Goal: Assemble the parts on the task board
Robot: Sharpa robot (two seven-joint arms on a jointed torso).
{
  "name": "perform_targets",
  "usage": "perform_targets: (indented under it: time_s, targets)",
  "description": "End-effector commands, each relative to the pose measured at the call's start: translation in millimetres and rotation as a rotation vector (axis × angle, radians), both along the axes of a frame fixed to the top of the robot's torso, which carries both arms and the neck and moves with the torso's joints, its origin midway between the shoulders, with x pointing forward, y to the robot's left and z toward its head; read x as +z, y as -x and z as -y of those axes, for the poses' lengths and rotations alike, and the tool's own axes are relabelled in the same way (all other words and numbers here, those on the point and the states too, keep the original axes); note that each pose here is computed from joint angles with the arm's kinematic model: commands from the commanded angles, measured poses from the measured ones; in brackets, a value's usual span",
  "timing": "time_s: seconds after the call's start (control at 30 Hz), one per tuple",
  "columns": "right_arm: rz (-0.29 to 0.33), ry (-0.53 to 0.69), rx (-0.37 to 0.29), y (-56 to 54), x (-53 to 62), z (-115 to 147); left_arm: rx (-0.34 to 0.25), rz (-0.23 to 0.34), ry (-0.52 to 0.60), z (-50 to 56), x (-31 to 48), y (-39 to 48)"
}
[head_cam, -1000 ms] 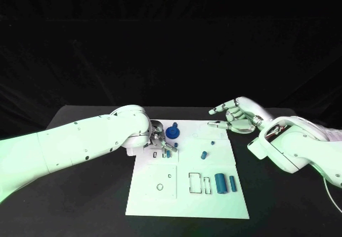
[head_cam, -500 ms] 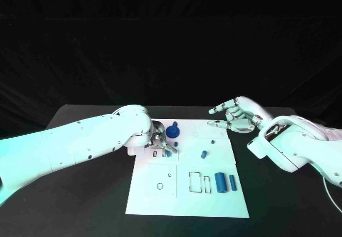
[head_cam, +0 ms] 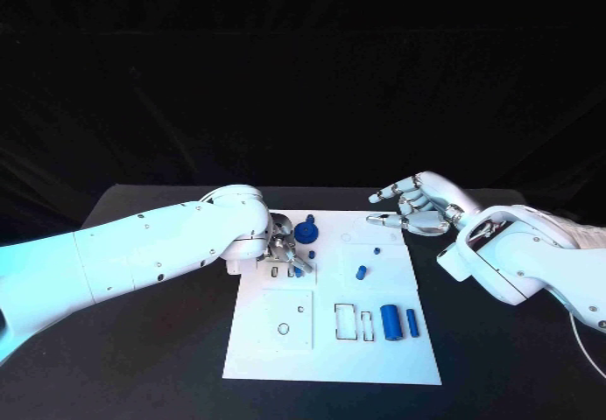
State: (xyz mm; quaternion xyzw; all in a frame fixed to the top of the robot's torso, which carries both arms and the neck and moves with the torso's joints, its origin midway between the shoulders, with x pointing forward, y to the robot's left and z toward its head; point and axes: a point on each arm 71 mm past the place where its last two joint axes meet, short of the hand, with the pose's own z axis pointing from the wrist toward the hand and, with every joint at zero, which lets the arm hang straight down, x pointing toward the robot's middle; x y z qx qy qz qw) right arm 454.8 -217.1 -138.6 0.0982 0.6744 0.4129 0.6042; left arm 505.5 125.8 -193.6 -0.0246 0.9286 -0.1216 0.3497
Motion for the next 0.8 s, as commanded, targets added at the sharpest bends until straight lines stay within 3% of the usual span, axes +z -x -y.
perform_targets:
  time_s: [0.03,0.8]
  targets:
    - [-0.004,0.014,0.010,0.4,-1.2,-1.1,0.021,-0.019,-0.060,-2.6,-1.2,1.0]
    - [-0.021,0.018,0.015,1.7,-6.7,-2.3,0.048,-0.004,-0.031,-1.8,-0.4,-0.1]
